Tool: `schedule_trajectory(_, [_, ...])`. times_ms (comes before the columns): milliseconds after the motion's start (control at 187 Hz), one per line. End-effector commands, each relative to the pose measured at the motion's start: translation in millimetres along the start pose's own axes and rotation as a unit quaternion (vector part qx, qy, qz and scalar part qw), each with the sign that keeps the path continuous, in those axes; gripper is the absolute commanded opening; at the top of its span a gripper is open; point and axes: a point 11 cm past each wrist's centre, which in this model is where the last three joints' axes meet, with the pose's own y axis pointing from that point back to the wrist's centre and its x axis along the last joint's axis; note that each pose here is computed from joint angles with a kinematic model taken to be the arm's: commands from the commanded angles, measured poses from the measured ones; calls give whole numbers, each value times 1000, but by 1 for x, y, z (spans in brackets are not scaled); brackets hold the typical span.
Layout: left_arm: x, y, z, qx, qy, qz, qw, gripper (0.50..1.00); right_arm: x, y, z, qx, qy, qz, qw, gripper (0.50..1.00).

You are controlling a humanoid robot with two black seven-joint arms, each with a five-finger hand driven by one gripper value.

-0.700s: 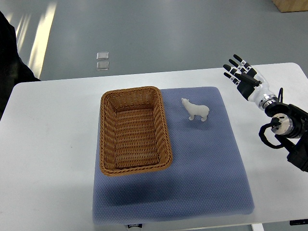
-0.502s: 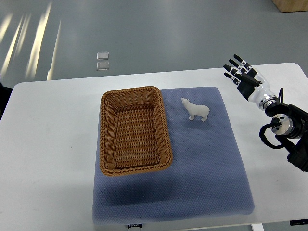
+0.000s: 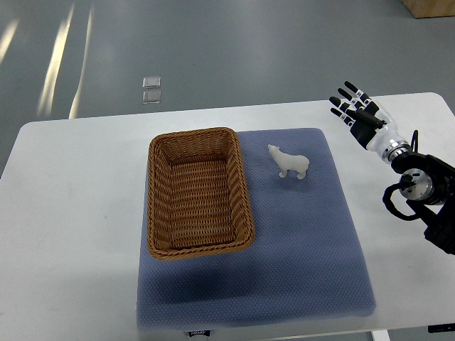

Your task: Place white bear in brown basket with right hand

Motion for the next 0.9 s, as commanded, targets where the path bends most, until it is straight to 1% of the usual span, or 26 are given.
schedule_trajectory(0, [0, 0, 0, 0, 0, 1, 1000, 1000, 1, 0, 0, 0, 0, 1, 1000, 926])
schedule_trajectory(892, [1, 0, -5, 4, 0, 1, 1000, 1000, 3, 1, 5, 5, -3, 15, 1000, 921])
